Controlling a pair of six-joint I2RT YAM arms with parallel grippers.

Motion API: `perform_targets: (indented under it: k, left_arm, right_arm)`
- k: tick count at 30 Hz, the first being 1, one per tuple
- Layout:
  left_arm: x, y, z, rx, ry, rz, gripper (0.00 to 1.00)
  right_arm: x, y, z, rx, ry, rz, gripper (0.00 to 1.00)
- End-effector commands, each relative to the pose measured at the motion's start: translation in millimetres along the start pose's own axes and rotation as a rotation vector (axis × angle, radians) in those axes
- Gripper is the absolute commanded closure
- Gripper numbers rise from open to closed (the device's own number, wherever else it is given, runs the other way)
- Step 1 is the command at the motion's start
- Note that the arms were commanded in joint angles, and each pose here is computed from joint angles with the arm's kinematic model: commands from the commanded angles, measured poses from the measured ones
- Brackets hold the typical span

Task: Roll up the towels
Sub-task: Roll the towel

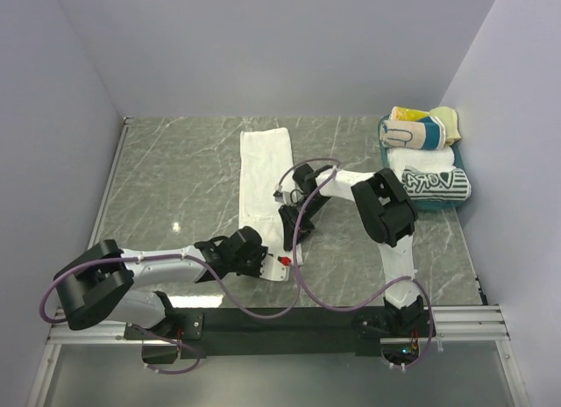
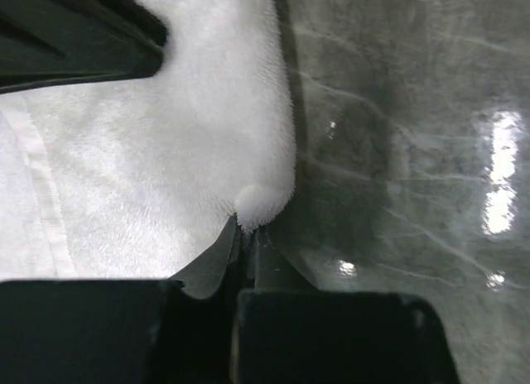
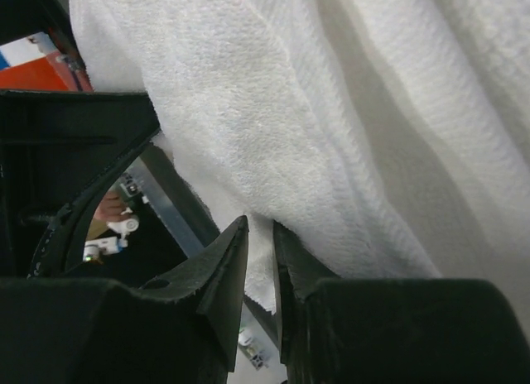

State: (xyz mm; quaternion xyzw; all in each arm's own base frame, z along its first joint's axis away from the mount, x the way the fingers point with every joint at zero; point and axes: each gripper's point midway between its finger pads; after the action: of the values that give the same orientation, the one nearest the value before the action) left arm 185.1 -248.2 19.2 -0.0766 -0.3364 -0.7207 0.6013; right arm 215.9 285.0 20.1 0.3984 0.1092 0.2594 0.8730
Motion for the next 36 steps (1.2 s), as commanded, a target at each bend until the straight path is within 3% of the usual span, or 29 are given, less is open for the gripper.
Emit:
perform_targets:
  k: [1,6,14,25,36]
  left_arm:
    - [-17,-31,10,-0.13,0.064,0.032,1.0]
    - [7,-41,29,-0.236,0.004,0.084,0.99]
    - [23,-50,39,-0.34,-0.009,0.207,1.0]
    - [44,-5,51,-0.369,-0.06,0.405,0.99]
    - [20,62,45,-0.292,-0.086,0.627,0.98]
  right_arm:
    - [24,-5,22,-0.144,-0.056,0.148,0.73]
    - [62,19,48,-0.156,-0.156,0.229,0.71]
    - [81,-3,25,-0.17,-0.147,0.185,0.71]
    - [52,-17,-7,-0.164,-0.066,0.157,0.72]
    - [50,-19,-12,-0.168,-0.052,0.17,0.72]
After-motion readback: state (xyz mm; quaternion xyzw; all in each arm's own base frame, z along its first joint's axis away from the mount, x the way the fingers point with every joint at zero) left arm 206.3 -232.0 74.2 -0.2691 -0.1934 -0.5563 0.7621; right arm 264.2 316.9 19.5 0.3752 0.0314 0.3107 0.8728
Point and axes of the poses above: each gripper's point midway between its finger pads, its own z axis back along the fingers, its own y axis along the line the jaws close on, x = y × z, and after that the axes turned 3 degrees about z, right-handed
